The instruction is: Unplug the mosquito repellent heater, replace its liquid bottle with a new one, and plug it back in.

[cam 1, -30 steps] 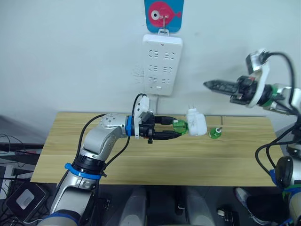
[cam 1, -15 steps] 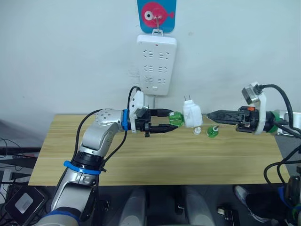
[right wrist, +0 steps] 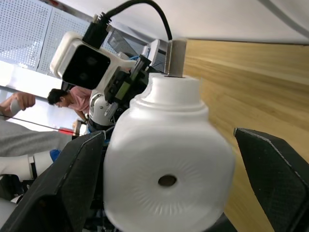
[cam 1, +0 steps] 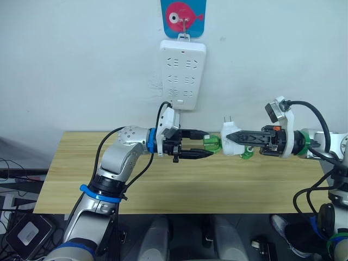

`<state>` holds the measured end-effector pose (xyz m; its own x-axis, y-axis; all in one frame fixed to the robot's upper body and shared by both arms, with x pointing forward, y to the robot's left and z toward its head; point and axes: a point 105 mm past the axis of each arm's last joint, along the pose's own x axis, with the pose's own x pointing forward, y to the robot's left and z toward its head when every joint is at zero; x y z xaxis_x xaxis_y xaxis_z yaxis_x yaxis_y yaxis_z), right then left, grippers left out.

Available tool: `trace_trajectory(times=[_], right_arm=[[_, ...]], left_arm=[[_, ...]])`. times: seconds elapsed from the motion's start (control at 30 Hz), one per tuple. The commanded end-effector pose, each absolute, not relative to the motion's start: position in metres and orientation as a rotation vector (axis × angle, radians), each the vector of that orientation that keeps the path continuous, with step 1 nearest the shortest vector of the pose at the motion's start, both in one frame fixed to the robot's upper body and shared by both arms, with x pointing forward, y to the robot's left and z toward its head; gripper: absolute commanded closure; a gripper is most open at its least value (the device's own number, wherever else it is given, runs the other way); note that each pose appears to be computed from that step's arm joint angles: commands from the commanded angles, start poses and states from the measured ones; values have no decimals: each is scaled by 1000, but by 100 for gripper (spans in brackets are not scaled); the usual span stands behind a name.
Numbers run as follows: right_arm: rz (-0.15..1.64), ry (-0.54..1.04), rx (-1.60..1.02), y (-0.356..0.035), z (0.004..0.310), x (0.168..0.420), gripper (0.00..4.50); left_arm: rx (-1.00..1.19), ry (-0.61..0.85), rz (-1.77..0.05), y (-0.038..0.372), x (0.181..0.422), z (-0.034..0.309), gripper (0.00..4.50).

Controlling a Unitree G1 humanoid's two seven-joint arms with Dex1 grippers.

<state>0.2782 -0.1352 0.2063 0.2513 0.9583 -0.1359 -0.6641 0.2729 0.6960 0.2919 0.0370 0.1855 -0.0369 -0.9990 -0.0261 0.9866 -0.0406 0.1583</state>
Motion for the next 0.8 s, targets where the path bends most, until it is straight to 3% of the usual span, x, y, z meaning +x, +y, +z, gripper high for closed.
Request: trace_trajectory(times=[0.03,0.17,0.43,0.5,0.67,0.8], right_arm=[[1236,599,564,-134,214,269,37],[1261,621,560,-134,214,263,151],[1234,610,554,-134,213,266,151],[1186,588,552,-136,213,273,151],[1012,569,513,-143,196,288,151],[869,575,439,-144,181,296,151]], left_arm=[[160,-165,-1634,35,284,197,227],[159,-158,-1631,36,282,195,227],[210,-148,-1582,37,289,188,227],[245,-150,-1552,38,292,186,153],[352,-172,-1470,43,298,182,14],[562,-212,-1313,42,316,174,0]])
